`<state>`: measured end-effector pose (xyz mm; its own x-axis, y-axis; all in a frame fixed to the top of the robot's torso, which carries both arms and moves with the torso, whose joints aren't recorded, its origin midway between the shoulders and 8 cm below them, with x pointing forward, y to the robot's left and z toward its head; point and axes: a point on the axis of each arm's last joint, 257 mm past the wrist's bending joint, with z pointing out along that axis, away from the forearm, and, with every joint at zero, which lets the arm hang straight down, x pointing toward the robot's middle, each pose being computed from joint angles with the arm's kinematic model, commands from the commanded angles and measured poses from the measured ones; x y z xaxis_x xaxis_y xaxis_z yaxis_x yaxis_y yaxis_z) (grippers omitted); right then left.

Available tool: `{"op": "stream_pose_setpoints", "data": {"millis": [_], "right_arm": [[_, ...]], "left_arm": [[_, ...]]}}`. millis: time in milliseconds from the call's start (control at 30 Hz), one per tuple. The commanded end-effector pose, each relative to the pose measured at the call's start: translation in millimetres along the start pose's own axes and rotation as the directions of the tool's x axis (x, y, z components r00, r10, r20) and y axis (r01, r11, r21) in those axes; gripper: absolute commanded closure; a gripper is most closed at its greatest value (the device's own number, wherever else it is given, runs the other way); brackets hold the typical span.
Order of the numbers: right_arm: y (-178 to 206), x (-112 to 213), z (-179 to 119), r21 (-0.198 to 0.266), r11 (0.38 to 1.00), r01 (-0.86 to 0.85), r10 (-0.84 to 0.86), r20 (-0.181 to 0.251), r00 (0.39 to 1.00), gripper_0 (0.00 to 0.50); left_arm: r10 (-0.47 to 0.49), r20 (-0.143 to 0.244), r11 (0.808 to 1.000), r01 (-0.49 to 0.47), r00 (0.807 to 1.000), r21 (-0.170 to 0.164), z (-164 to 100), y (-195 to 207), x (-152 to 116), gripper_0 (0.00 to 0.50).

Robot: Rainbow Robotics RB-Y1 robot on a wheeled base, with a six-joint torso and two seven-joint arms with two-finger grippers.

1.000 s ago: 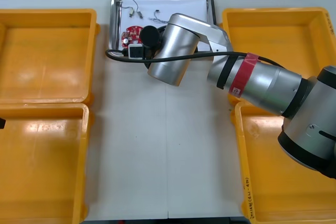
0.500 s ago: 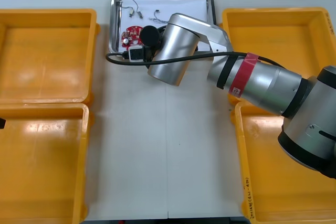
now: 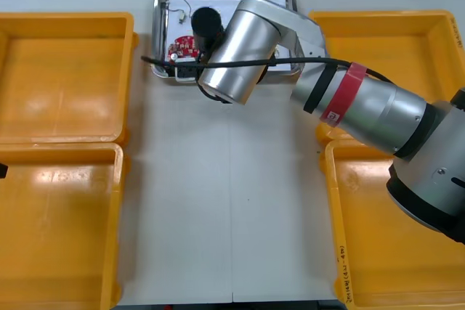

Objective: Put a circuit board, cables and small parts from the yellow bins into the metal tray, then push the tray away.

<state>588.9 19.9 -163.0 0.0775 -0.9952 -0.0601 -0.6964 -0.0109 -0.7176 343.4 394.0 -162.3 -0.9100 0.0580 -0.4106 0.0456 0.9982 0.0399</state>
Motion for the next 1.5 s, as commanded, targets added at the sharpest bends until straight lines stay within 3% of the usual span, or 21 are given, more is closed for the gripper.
{"op": "stream_pose_setpoints", "data": {"millis": [33,300,467,867,1033,1200,1500], "right_arm": [[-40,-7,-40,0.021,1.0,-0.01,0.009,0.054,0.998,0.0],[-16,1,-67,-0.103,0.985,-0.138,0.146,0.069,0.987,0.0],[3,14,-80,-0.141,0.963,-0.228,0.24,0.077,0.968,0.0],[56,45,-116,-0.221,0.88,-0.421,0.434,0.013,0.901,0.0],[74,62,-126,-0.277,0.798,-0.535,0.551,-0.025,0.834,0.0],[78,87,-139,-0.283,0.745,-0.603,0.616,-0.052,0.786,0.0],[97,149,-168,-0.218,0.649,-0.729,0.719,-0.136,0.681,0.0]], "left_arm": [[0.054,0.01,0.997,-0.053,0.999,-0.049,-14,14,0,0.0],[0.054,0.01,0.997,-0.053,0.999,-0.049,-14,14,0,0.0],[0.054,0.01,0.997,-0.053,0.999,-0.049,-14,14,0,0.0],[0.054,0.01,0.997,-0.053,0.999,-0.049,-14,14,0,0.0],[0.054,0.01,0.997,-0.053,0.999,-0.049,-14,14,0,0.0],[0.054,0.01,0.997,-0.053,0.999,-0.049,-14,14,0,0.0],[0.054,0.01,0.997,-0.053,0.999,-0.049,-14,14,0,0.0]]}}
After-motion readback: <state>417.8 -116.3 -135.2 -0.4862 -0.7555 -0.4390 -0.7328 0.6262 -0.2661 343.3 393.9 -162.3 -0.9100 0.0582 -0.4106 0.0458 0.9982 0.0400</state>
